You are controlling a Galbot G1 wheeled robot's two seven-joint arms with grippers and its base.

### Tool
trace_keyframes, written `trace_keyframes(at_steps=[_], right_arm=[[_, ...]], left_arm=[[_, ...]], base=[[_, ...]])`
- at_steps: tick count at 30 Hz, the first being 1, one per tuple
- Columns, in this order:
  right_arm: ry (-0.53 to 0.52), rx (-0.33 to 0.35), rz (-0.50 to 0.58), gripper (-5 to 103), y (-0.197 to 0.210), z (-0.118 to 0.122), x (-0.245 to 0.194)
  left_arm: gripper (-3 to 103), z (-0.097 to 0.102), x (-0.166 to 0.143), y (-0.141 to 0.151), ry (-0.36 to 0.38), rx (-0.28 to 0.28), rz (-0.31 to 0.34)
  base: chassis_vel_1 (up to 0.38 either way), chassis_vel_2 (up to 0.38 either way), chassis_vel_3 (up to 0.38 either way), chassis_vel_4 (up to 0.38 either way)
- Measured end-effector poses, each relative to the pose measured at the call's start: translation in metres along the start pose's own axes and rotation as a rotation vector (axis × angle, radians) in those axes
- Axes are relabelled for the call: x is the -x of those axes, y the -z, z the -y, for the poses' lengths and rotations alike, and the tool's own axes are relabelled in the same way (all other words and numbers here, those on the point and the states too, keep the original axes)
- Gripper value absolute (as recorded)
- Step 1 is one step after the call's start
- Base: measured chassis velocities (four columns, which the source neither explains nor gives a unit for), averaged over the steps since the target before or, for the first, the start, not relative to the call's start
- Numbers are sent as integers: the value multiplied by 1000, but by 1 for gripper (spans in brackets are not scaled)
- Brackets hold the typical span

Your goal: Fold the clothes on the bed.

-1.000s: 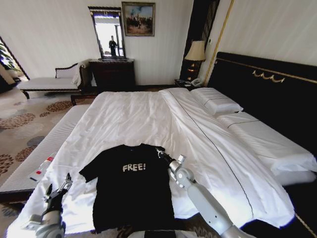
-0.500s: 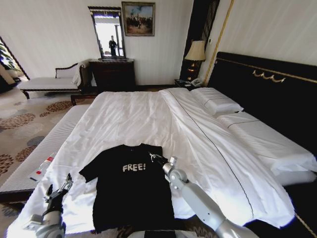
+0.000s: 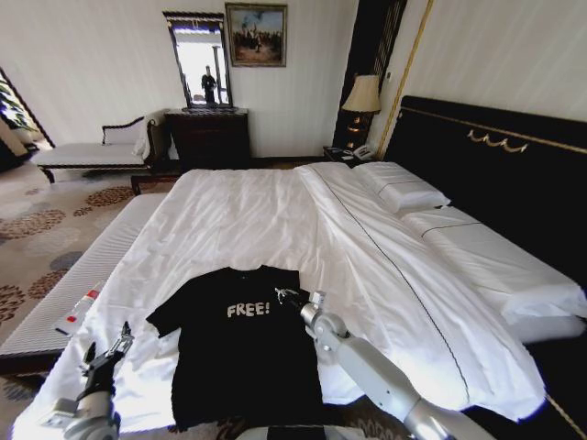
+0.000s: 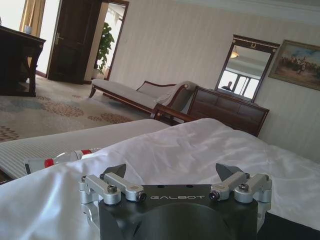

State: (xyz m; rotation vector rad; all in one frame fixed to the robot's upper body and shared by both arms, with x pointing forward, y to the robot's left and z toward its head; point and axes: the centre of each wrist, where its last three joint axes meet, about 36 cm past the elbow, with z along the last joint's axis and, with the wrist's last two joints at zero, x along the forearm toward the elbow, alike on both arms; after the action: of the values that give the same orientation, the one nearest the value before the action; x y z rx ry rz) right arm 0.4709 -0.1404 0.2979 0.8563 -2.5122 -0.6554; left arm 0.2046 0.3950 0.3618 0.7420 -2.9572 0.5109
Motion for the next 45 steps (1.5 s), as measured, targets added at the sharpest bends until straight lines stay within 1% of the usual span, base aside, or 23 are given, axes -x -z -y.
trace_keyframes(at_steps=[5,7,8,9,11,14,15,16,18,19,21,22,23,24,25,26,27,30,32,33,35,41,45], right_arm=[[36,63,49,0,-6,-11,2],[37,81,60,5,-8,-14,2],[41,89,71,11,-9,-16,2],[47,91,77,11,-9,-17,1],[76,90,95,21,-10,-20,-2],[102,88,112,27,-9,-22,-5],[120,87,131,37,-6,-23,-7],[134,87,151,43,-2,-24,-10],[138,89,163,43,1,-24,-13],[138,90,169,48,3,-23,-15],[85,91,169,60,15,-13,-26],[85,91,169,60,15,-13,-26],[36,92,144,65,20,-9,-30],[-25,94,112,65,24,-5,-36],[-156,99,31,71,33,2,-49],[-199,101,0,76,37,4,-54],[-199,101,0,76,37,4,-54],[-318,140,-107,93,48,7,-75],[-324,147,-113,93,49,7,-78],[-328,153,-116,97,50,7,-80],[-331,165,-122,100,50,7,-81],[-288,220,-143,100,48,-4,-83],[-252,225,-167,100,43,-10,-82]], left_arm=[[100,-1,0,0,0,2,-1],[100,-1,0,0,1,3,0],[100,-1,1,1,2,4,1],[100,-1,1,1,5,4,1],[100,-2,1,2,9,5,2],[100,-3,1,3,11,6,1],[100,-3,1,3,12,6,2],[100,-3,1,3,13,6,1],[100,-4,1,3,14,7,0],[100,-4,1,3,14,7,0],[100,-4,1,3,15,6,-1],[100,-4,1,3,15,6,-1],[100,-5,1,3,15,6,0],[100,-5,1,4,15,5,0],[100,-5,1,4,16,3,0],[100,-5,1,4,16,3,0],[100,-5,1,4,16,3,0],[100,-6,0,1,18,1,-3],[100,-5,0,0,18,0,-4],[100,-5,0,0,17,1,-6],[100,-3,-1,-2,15,1,-8],[100,-2,-1,-2,13,4,-7],[100,-5,-4,-1,20,10,-8]], base=[[0,0,0,0],[0,0,0,0],[0,0,0,0],[0,0,0,0],[0,0,0,0],[0,0,0,0],[0,0,0,0],[0,0,0,0],[0,0,0,0],[0,0,0,0],[0,0,0,0],[0,0,0,0],[0,0,0,0],[0,0,0,0],[0,0,0,0],[0,0,0,0],[0,0,0,0],[0,0,0,0],[0,0,0,0],[0,0,0,0],[0,0,0,0],[0,0,0,0],[0,0,0,0]])
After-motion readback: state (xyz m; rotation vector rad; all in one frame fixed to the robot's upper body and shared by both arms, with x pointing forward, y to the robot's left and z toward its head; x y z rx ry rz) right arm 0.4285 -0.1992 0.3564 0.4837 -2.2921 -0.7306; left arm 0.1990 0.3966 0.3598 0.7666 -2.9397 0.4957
